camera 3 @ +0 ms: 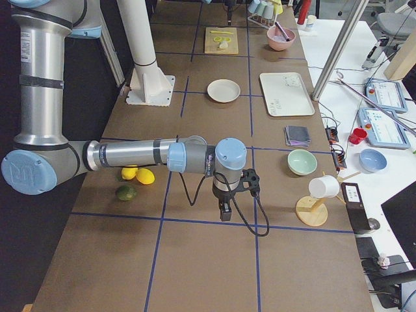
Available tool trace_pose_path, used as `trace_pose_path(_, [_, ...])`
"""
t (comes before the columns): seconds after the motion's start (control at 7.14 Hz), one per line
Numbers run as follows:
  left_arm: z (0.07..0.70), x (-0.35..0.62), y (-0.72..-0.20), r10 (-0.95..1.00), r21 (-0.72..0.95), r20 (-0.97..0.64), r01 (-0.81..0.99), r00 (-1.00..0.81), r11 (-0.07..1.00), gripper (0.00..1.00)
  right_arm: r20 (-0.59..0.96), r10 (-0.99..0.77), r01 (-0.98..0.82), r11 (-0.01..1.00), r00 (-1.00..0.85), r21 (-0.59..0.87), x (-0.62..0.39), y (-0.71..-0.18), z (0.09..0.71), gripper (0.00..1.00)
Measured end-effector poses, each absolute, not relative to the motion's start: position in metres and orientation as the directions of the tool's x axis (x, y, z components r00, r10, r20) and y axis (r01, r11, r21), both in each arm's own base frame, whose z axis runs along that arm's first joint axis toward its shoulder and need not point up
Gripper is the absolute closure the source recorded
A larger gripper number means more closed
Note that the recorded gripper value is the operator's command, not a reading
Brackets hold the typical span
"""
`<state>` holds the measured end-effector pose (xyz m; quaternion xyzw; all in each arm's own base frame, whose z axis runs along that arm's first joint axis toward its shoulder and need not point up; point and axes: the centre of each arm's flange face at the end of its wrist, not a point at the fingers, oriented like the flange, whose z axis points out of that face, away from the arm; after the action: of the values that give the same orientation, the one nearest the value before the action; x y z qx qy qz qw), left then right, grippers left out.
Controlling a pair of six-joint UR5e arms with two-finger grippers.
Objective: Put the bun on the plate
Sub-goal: 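Reach the left gripper to the white bun on the cutting board and grasp it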
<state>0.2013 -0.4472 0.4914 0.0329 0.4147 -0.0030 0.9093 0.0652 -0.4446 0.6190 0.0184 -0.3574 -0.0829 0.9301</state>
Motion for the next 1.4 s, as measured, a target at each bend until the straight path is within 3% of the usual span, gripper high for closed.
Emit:
trace_pose_path(0.7, [0.503, 0.304, -0.425, -0.026, -0.005, -0.716, 0.031, 0.698, 1.0, 0.06, 0.662, -0.167, 0.142, 0.986, 0.731, 0.092, 0.065, -0.444, 0.62, 0.0])
trace_pose_path(0.84, [0.508, 0.311, -0.431, -0.033, -0.014, -0.712, 0.033, 0.702, 0.999, 0.22, 0.662, -0.167, 0.141, 0.986, 0.731, 0.092, 0.065, -0.444, 0.62, 0.0])
trace_pose_path(0.98, [0.512, 0.316, -0.436, -0.035, -0.015, -0.712, 0.034, 0.701, 0.999, 0.61, 0.662, -0.167, 0.141, 0.986, 0.731, 0.094, 0.065, -0.444, 0.619, 0.0])
trace_pose_path(1.12, [0.514, 0.318, -0.438, -0.035, -0.014, -0.714, 0.035, 0.699, 0.999, 0.73, 0.662, -0.168, 0.141, 0.985, 0.73, 0.095, 0.065, -0.445, 0.619, 0.0])
trace_pose_path(1.4, [0.512, 0.32, -0.438, -0.032, -0.013, -0.72, 0.033, 0.693, 0.999, 0.79, 0.662, -0.168, 0.141, 0.985, 0.73, 0.095, 0.065, -0.445, 0.618, 0.0])
